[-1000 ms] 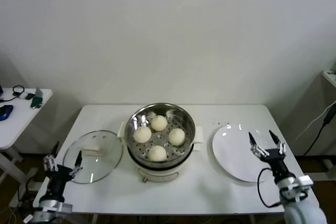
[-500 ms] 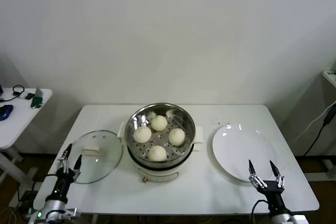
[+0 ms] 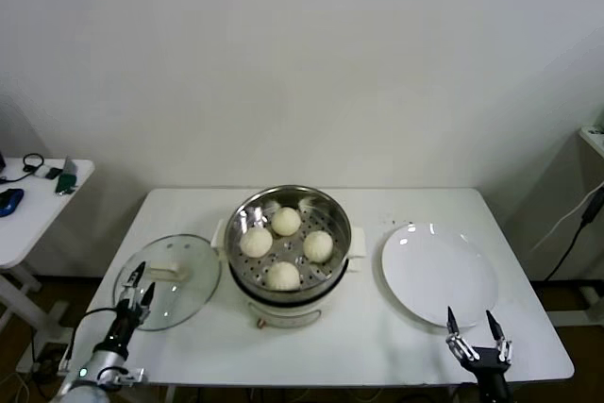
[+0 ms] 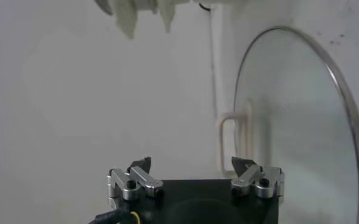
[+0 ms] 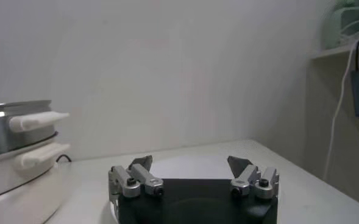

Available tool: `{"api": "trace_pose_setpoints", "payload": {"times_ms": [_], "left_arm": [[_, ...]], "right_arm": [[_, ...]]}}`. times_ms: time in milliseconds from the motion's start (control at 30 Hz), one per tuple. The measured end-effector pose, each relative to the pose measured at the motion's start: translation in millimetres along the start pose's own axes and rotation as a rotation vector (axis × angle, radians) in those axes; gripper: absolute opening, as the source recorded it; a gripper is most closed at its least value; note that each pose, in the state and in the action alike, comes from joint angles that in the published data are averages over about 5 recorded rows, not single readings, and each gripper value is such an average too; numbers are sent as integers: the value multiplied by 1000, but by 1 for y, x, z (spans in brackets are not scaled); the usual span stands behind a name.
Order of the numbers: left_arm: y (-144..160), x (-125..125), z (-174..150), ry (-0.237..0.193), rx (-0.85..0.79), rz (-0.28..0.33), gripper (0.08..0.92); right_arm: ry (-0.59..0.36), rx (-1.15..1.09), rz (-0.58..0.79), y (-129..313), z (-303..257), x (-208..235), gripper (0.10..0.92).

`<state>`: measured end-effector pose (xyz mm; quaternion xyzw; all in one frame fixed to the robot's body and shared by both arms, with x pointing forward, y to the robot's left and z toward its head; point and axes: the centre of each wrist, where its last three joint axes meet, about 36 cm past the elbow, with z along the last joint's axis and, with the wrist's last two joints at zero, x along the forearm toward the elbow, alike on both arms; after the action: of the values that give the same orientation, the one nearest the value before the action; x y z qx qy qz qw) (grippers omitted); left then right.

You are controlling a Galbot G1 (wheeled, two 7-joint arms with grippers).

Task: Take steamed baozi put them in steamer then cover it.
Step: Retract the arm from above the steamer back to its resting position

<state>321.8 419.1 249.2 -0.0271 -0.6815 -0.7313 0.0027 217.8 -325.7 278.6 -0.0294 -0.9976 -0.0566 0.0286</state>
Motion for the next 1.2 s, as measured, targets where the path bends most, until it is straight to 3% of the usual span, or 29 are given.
{"api": "trace_pose_setpoints", "payload": {"times_ms": [367, 1000, 1200], "left_arm": [[1, -29, -5, -15, 6, 3, 823], [-2, -53, -11, 27, 7, 46, 817], [-2, -57, -14, 46, 8, 60, 679]], "right_arm": [[3, 6, 7, 1, 8, 10, 823], [-8, 14, 10, 2, 11, 21, 823], [-7, 18, 10, 2, 13, 22, 823]]}}
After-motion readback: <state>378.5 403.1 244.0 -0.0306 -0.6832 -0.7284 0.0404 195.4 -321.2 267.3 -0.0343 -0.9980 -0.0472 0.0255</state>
